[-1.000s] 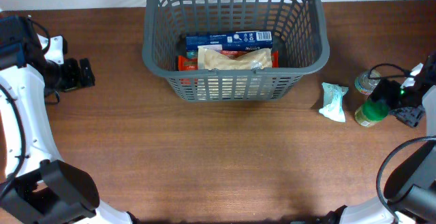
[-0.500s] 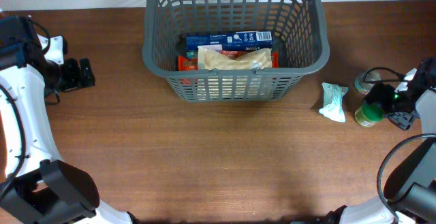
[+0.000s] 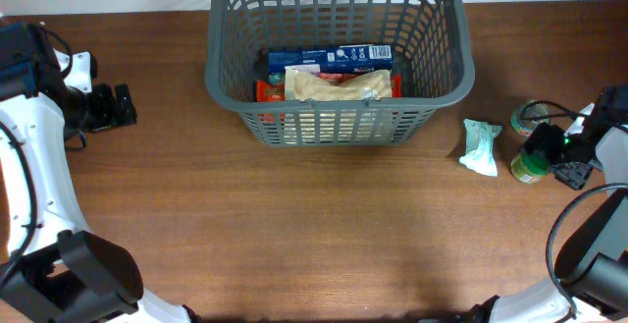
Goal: Pack container
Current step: 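Withdraw the left gripper and grasp the green-lidded jar with the right gripper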
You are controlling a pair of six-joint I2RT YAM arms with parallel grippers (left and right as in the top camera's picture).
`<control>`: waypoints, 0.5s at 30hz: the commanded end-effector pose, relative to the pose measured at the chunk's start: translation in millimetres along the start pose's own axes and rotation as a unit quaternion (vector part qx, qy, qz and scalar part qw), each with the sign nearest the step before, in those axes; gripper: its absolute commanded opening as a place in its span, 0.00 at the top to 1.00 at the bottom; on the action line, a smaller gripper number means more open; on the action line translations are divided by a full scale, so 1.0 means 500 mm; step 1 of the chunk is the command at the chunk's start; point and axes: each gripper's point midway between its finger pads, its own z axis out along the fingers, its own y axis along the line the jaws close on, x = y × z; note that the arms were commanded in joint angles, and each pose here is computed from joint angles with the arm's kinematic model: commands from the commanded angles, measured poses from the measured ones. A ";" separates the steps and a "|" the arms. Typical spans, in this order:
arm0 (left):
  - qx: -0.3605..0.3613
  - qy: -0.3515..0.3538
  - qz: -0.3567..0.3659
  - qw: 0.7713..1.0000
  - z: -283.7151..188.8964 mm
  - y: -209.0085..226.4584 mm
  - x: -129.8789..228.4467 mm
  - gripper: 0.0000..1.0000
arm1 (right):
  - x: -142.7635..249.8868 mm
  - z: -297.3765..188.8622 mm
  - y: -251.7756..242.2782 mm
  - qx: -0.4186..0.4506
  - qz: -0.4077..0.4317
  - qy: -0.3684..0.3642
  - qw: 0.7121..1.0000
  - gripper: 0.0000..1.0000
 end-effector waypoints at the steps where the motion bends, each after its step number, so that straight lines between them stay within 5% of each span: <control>1: 0.005 -0.007 -0.007 1.000 -0.012 -0.003 0.001 0.01 | 0.009 0.013 0.007 -0.005 0.002 0.009 1.000 0.18; 15: 0.006 -0.007 -0.007 1.000 -0.012 -0.003 0.001 0.01 | 0.008 0.014 0.008 -0.006 0.006 0.009 1.000 0.56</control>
